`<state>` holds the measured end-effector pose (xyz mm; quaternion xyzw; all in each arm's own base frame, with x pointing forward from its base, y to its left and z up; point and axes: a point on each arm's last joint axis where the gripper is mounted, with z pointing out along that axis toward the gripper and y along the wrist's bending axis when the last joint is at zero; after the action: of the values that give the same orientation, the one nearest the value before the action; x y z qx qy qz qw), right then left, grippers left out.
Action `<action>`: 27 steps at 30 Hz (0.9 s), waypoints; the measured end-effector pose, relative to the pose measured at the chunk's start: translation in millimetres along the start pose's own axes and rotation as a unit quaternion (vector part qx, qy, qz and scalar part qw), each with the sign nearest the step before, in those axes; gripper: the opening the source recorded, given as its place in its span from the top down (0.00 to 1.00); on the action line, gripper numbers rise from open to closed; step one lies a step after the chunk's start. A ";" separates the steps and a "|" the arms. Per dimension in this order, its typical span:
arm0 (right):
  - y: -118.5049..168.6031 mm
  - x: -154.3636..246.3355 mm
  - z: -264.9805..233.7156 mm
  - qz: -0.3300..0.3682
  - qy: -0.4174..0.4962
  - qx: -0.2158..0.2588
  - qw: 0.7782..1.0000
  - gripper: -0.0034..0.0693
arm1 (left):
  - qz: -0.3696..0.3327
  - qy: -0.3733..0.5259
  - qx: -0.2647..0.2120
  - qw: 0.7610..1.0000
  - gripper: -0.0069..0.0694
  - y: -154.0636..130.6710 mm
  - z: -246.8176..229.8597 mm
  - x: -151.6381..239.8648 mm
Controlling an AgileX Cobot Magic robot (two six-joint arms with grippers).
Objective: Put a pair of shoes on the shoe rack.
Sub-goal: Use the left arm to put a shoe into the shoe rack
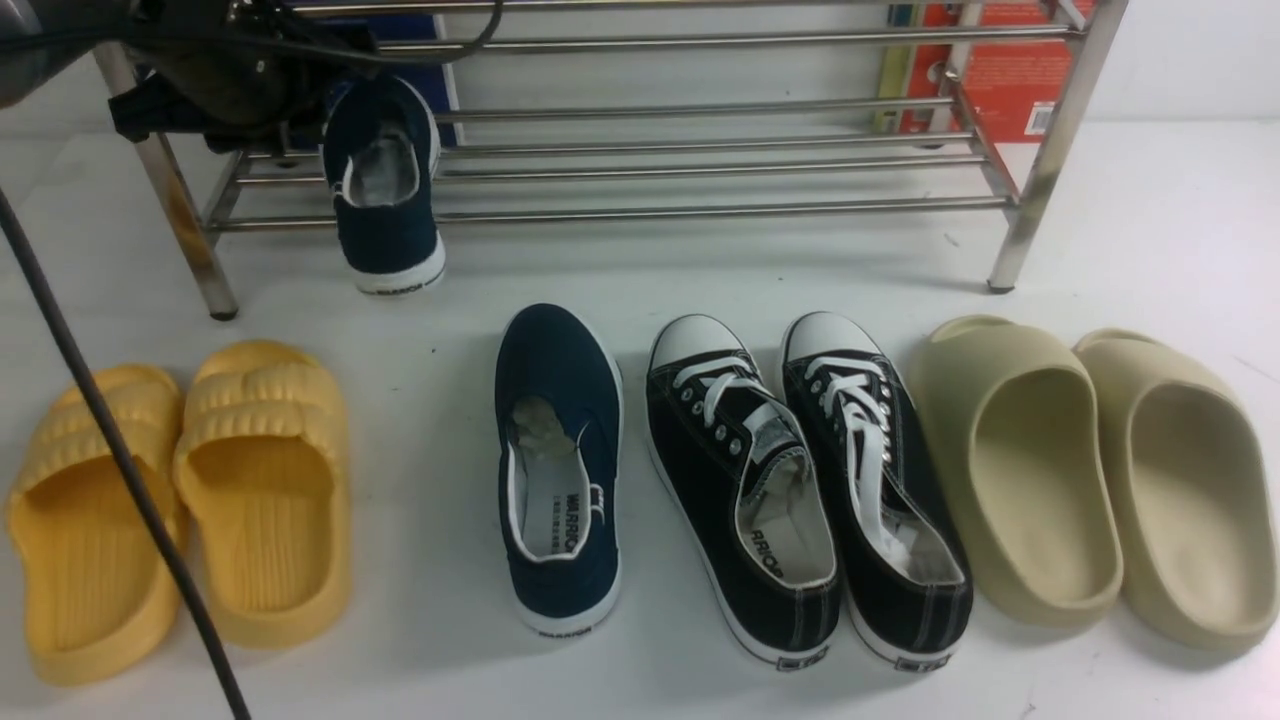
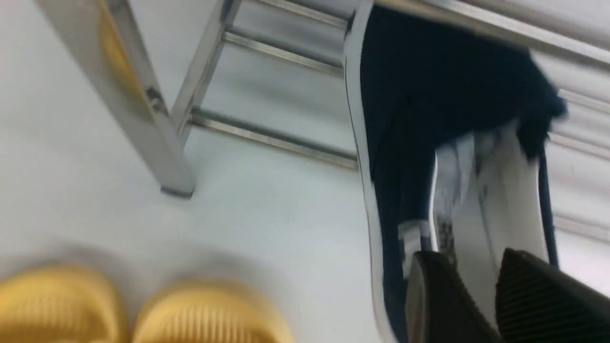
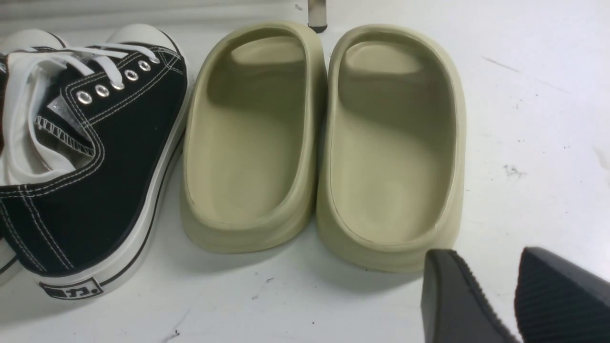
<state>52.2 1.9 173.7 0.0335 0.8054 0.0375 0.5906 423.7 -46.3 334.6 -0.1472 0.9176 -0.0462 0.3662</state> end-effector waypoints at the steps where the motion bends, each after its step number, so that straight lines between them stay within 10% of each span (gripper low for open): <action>1: 0.0 0.0 0.0 0.000 0.000 0.000 1.000 0.62 | 0.011 0.007 0.000 1.000 0.68 -3.5 -6.0 3.2; 7: 0.0 0.0 0.0 0.000 0.000 0.000 1.000 0.62 | 0.074 0.045 0.039 0.995 0.92 -30.1 -58.1 56.3; 14: 0.0 0.0 0.0 0.000 0.000 0.000 1.000 0.62 | 0.058 0.085 0.065 0.993 0.93 -21.3 -20.5 132.7; 27: 0.0 0.0 0.0 0.000 0.000 0.000 1.000 0.62 | -0.001 0.014 0.052 0.999 0.93 2.9 54.8 107.8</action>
<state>52.2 1.9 173.7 0.0335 0.8054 0.0375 0.5906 386.4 -75.0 223.2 -0.1279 0.9189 -0.0962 0.3606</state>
